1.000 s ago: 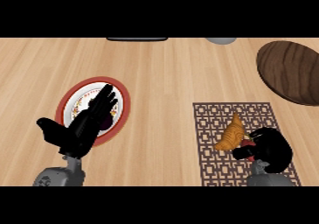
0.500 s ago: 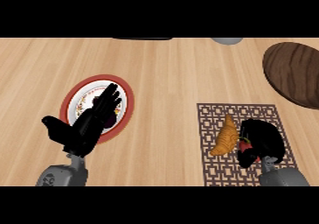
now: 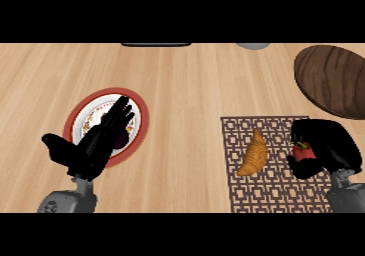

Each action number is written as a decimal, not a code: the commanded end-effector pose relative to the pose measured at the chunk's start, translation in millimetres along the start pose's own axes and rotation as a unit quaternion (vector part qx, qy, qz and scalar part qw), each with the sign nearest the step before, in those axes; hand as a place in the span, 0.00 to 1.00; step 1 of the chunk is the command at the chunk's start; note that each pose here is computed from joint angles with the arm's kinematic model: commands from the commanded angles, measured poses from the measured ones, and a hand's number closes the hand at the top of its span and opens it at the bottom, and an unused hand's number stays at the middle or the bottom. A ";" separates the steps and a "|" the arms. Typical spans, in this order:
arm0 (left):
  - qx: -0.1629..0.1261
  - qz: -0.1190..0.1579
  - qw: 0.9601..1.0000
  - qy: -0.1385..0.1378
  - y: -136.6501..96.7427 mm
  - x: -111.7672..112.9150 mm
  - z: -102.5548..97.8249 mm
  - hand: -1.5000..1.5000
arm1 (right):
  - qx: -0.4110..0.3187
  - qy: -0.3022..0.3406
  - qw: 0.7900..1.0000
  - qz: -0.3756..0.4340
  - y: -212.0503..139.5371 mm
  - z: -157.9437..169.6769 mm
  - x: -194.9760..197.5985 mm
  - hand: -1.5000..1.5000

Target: Pick the bell pepper from the placemat and place it in the bowl

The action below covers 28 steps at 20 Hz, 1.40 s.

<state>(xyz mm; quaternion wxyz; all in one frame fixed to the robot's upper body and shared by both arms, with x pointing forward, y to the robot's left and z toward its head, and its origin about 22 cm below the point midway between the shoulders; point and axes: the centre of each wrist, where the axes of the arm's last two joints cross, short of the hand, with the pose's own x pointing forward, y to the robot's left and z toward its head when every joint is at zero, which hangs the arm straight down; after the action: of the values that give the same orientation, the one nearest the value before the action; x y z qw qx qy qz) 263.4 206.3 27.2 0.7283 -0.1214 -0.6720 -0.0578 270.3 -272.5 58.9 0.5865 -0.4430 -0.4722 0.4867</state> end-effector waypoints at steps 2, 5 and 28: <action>0.003 0.006 1.000 0.006 0.9 -1.4 -7.5 0.50 | -0.083 -0.021 0.996 -0.025 -57.4 24.3 15.4 1.00; 0.007 0.000 1.000 0.002 1.4 -8.6 -4.0 0.50 | -0.134 -0.007 0.991 -0.023 -91.9 48.5 17.1 1.00; -0.001 -0.012 1.000 -0.004 1.0 -3.8 -4.5 0.50 | -0.220 0.053 0.968 -0.110 -154.6 -57.9 -95.4 1.00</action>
<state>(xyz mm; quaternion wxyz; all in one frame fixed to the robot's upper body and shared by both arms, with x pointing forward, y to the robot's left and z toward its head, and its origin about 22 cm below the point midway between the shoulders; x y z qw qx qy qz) 263.3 201.5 24.8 0.7253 -0.1248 -0.6742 -0.0620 330.3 -356.0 212.2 0.5454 -0.5293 -0.5793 0.2946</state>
